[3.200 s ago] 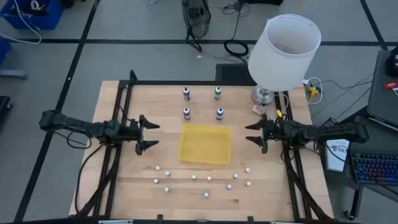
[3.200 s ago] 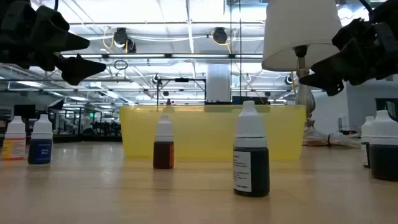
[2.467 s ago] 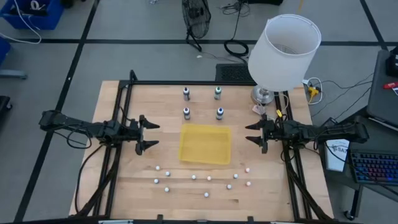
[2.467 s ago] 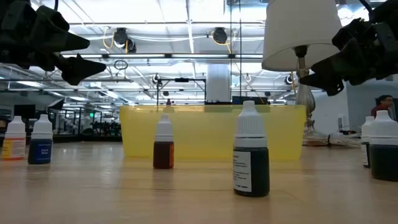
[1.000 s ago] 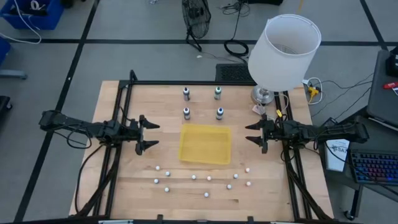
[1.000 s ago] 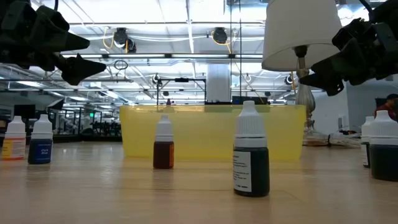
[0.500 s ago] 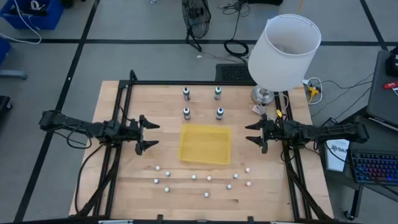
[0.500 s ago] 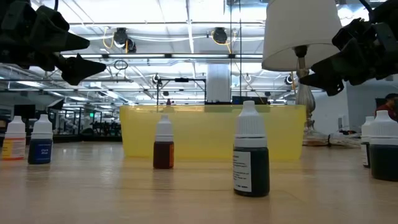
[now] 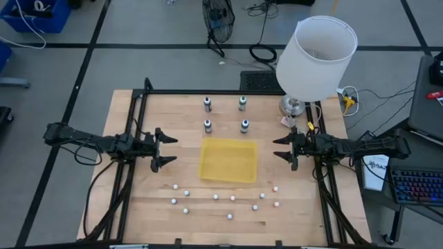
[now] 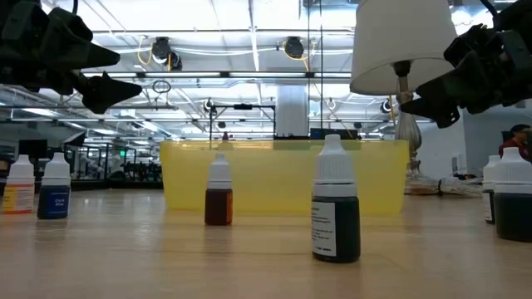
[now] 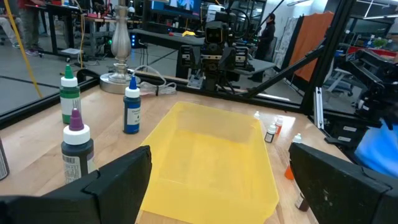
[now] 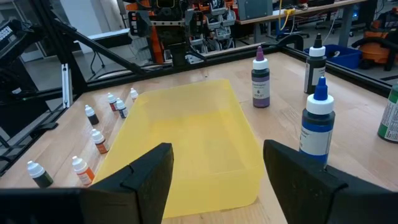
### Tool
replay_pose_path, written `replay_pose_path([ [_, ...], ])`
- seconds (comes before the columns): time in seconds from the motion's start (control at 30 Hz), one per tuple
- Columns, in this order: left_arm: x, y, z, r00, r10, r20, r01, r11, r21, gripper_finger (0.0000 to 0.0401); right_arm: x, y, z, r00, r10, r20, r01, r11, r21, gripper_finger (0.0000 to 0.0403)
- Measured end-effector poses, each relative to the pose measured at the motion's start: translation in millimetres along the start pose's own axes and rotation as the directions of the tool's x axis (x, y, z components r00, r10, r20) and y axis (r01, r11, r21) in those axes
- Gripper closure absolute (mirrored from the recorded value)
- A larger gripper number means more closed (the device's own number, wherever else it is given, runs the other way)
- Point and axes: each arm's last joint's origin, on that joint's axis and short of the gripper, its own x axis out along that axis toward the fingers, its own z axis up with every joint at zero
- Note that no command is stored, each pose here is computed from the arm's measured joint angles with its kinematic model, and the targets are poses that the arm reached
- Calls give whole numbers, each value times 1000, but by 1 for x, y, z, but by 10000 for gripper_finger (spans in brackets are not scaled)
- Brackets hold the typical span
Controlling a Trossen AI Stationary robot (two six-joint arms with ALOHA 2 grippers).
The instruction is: Pick & Place food coloring
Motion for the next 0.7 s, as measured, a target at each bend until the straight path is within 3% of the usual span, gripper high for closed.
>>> replay_pose_path([
  [0.6,0,0,0,1000,0,0,0,1000,0,22,0,1,3,999,7,33,-7,1000,4,165],
  [0.7,0,0,0,1000,0,1,0,1000,0,22,0,1,6,998,14,63,-18,997,69,165],
])
